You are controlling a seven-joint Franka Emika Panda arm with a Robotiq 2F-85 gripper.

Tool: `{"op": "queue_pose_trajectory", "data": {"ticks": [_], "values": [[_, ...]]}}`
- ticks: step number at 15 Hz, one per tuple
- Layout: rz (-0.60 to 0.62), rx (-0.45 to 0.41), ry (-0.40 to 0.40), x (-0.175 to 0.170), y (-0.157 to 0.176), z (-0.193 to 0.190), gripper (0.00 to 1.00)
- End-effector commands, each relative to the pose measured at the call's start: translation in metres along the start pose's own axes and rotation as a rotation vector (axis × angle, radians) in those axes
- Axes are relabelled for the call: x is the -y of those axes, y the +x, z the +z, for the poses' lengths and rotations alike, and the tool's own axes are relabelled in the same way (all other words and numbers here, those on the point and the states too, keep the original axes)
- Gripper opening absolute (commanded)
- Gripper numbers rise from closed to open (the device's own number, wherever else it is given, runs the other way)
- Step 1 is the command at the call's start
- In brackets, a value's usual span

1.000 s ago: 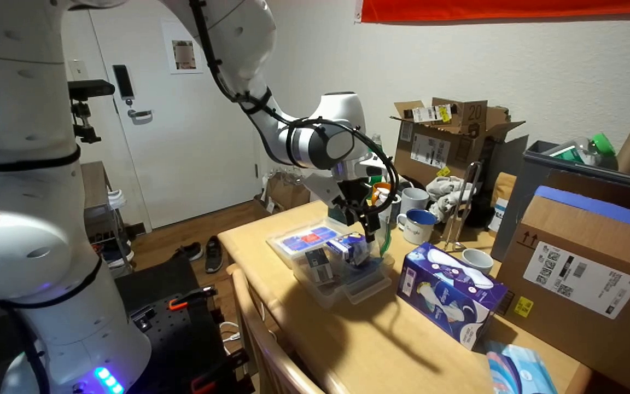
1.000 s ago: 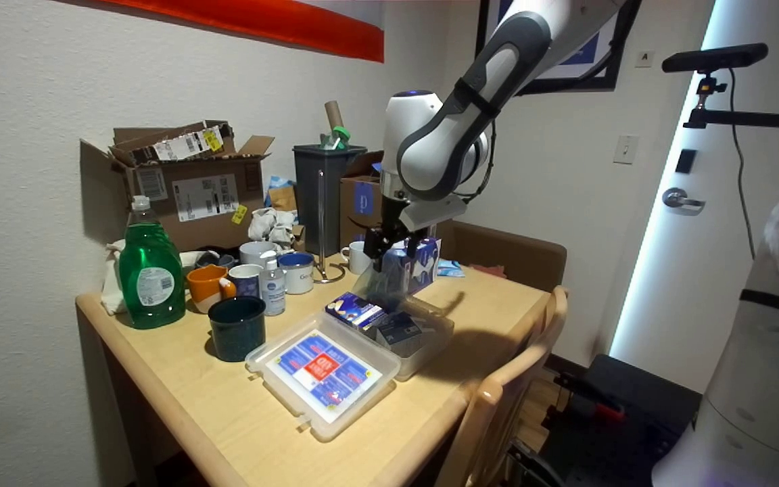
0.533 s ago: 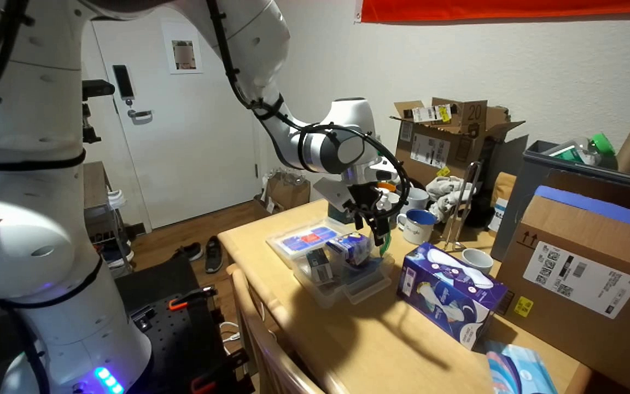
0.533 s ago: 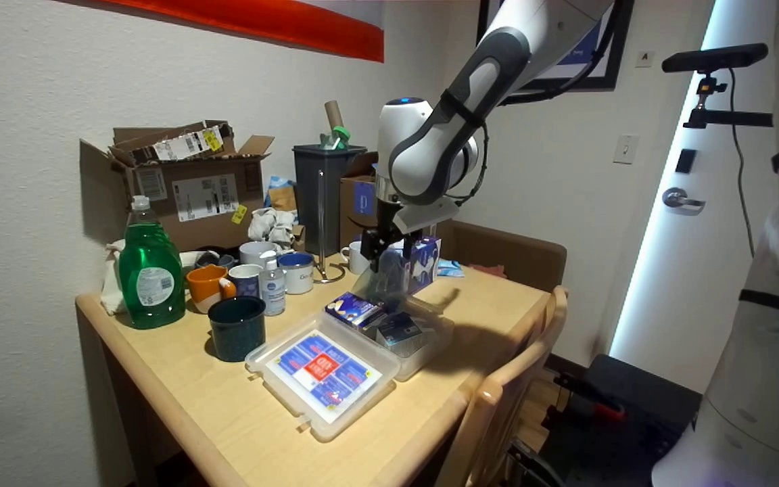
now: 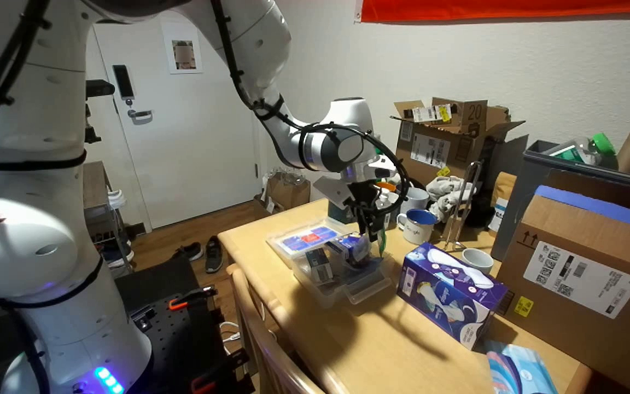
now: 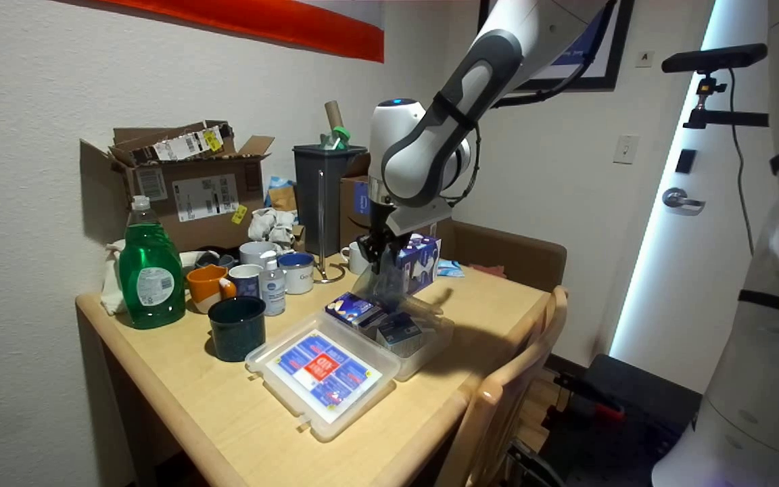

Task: Pick up the plastic and put on the right side of the table

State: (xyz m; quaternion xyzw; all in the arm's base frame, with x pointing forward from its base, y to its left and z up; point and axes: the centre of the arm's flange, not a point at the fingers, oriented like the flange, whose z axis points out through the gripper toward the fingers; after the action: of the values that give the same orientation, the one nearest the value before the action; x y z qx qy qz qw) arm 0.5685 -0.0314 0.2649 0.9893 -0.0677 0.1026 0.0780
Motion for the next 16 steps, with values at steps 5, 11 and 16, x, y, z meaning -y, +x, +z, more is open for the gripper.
{"op": "queue_pose_trajectory", "data": {"ticks": [5, 11, 16], "values": [[0.013, 0.008, -0.009, -0.002, -0.001, -0.003, 0.00], [-0.010, 0.019, -0.012, -0.011, -0.005, -0.033, 0.00], [-0.020, 0.025, -0.048, -0.023, -0.004, -0.080, 0.00]]}}
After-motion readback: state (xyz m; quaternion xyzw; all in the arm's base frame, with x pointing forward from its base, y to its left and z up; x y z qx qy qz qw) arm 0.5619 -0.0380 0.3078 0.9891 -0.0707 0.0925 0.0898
